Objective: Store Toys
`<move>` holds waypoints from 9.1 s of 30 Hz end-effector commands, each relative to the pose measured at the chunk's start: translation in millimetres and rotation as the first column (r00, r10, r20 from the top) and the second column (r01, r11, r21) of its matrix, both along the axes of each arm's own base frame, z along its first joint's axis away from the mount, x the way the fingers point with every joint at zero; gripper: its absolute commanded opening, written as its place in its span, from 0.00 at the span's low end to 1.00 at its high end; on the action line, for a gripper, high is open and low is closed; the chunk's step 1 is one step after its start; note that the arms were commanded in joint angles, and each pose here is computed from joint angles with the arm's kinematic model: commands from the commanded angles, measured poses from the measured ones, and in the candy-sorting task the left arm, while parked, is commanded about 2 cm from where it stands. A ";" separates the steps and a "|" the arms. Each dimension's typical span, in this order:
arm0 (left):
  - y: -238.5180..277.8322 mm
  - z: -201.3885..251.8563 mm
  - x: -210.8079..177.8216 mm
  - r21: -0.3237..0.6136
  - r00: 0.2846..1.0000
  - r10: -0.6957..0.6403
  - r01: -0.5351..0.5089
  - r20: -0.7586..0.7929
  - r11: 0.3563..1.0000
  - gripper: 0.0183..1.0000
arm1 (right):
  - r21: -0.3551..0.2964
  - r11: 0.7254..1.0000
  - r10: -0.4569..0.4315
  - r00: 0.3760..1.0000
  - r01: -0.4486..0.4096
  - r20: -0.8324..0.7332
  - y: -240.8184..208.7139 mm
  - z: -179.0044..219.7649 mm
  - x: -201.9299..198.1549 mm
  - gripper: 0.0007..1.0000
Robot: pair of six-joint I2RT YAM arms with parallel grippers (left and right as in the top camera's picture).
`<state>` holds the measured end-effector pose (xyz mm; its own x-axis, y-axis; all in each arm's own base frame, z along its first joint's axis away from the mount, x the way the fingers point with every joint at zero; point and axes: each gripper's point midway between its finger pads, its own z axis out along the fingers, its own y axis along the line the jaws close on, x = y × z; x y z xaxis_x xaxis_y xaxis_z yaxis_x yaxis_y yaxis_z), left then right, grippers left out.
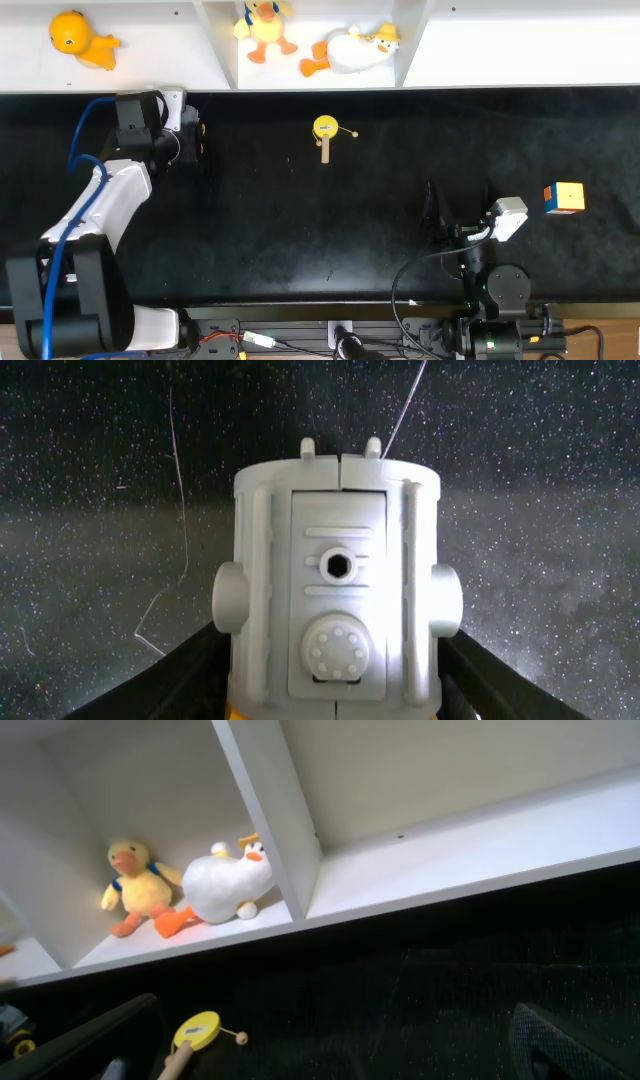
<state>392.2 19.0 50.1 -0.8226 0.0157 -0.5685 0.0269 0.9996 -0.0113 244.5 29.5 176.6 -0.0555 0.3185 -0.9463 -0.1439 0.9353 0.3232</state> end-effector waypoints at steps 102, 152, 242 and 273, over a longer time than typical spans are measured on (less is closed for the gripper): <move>-5.3 154.2 97.5 0.000 0.825 -0.037 0.045 0.564 0.999 1.00 | 0.004 1.000 -0.003 1.000 0.003 0.000 -0.2 -3.2 0.3 1.00; -12.7 195.1 -168.1 0.014 0.961 0.008 -0.012 0.275 1.000 1.00 | 0.004 1.000 -0.003 1.000 0.003 0.000 -0.2 -3.2 0.3 1.00; -12.0 106.1 -146.4 -0.115 0.627 0.129 -0.063 0.769 0.991 1.00 | 0.004 1.000 -0.003 1.000 0.003 0.000 -0.2 -3.2 0.3 0.99; -12.0 106.1 -146.4 -0.115 0.627 0.129 -0.063 0.769 0.991 1.00 | 0.099 0.950 0.290 0.954 -0.297 0.081 48.3 27.6 -17.4 1.00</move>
<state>245.8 6.6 156.7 -0.0838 -0.0907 -0.9923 -0.0312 0.9956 -0.0884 238.5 53.0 195.1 -0.0516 0.3862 -0.9210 -0.2938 0.8755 0.3836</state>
